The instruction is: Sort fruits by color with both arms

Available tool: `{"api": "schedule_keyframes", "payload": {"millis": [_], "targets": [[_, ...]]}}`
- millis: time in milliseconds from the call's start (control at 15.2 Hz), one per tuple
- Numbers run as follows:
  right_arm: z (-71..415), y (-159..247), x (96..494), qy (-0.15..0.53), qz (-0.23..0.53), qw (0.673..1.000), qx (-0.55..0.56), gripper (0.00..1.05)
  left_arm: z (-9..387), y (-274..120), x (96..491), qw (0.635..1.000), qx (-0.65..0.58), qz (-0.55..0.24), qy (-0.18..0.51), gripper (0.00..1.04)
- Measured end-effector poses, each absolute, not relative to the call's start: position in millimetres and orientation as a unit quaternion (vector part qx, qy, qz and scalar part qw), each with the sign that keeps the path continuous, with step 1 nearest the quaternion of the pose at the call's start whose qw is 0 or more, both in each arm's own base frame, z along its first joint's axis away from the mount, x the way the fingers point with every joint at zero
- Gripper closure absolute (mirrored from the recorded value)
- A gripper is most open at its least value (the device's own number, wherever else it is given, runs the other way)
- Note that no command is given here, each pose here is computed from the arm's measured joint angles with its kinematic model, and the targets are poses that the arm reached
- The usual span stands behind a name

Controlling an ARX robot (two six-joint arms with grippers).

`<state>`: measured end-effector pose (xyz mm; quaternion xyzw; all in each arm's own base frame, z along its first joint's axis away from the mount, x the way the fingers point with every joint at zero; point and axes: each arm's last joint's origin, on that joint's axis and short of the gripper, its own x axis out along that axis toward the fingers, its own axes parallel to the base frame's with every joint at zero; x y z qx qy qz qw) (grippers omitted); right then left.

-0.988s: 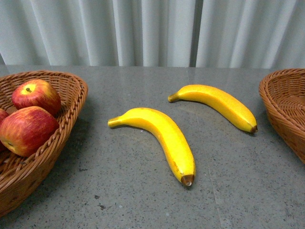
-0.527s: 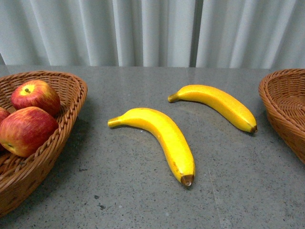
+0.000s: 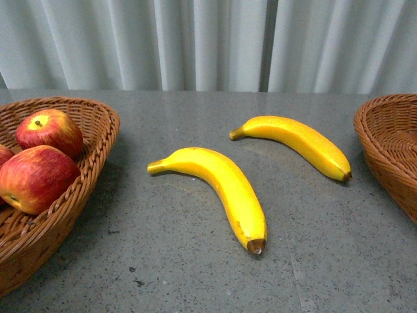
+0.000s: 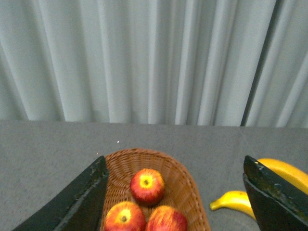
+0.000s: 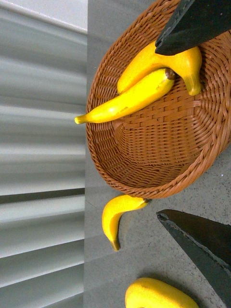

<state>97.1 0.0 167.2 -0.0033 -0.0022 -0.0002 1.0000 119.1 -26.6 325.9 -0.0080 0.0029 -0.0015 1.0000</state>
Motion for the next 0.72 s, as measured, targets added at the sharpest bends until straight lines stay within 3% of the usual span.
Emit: {"api": "schedule_keyframes", "payload": {"millis": [132,395,461,724], "targets": [[167,0,97,-0.002,0.0,1.0,-0.003,0.07,290,-13,97,1.0,-0.009,0.002,-0.003,0.48],[167,0,97,-0.002,-0.001,1.0,-0.003,0.07,244,1,99,1.0,-0.007,0.009,0.008,0.89],[167,0,97,-0.002,0.0,1.0,-0.003,0.07,233,0,98,1.0,-0.008,-0.002,0.004,1.04],[167,0,97,-0.002,0.0,1.0,-0.003,0.07,211,0,98,1.0,-0.007,0.0,0.003,1.03]]}}
